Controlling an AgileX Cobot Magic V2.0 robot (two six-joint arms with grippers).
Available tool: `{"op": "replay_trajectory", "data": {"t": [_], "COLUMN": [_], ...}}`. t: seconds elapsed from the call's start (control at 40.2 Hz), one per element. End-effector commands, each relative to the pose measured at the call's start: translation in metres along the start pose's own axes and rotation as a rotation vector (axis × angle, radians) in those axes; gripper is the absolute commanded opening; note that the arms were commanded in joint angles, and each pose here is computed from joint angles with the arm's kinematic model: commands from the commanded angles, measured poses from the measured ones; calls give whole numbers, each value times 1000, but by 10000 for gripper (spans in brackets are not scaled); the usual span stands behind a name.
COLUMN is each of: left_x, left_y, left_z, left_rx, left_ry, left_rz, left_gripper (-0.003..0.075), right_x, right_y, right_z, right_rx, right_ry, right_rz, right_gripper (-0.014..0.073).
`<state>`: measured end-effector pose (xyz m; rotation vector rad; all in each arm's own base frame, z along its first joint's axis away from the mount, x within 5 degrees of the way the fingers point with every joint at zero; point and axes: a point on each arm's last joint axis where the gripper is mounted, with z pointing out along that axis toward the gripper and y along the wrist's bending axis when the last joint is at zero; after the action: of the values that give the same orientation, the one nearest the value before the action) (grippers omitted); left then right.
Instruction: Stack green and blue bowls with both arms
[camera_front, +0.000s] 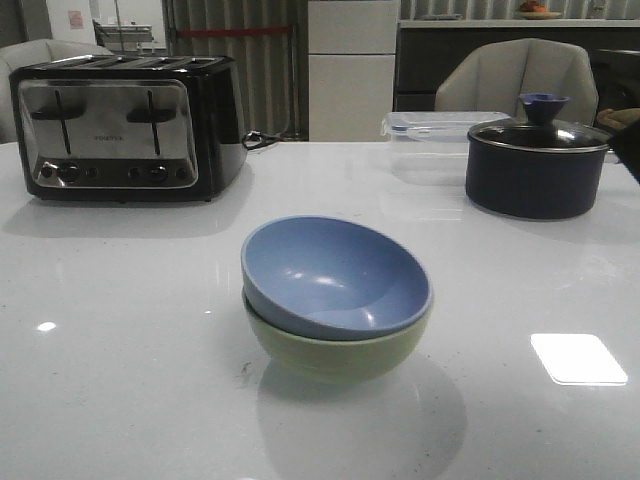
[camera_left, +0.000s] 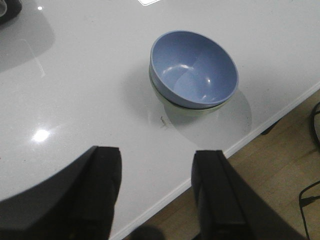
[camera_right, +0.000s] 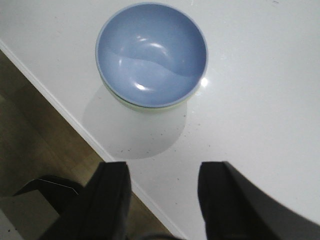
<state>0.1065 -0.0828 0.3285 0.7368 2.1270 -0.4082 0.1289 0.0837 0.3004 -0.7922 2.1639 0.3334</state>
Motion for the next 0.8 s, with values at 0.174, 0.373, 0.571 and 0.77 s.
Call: {"op": "replay_trajectory", "data": {"t": [0.174,0.373,0.571,0.77], "left_x": [-2,-2,-2,-3], "left_y": [7,7,7,7], "left_z": [-18,-18,-18,-18], "left_rx": [-92,-94,-94,-94], "left_ry": [-86,-81,-85,-91], "left_rz": [-11,-9,-7,-7], "left_gripper": [402,402,311,120], "right_x": [-5,2,3,3], "right_y": [-10,-8,-8,-8], "right_z": [-8,-12,-12,-12], "right_rx": [58,63,67,67], "right_ry": [-37,-67,-67,-67], "right_rz": [74,66,46,46], "right_gripper": [436,434,305,113]}}
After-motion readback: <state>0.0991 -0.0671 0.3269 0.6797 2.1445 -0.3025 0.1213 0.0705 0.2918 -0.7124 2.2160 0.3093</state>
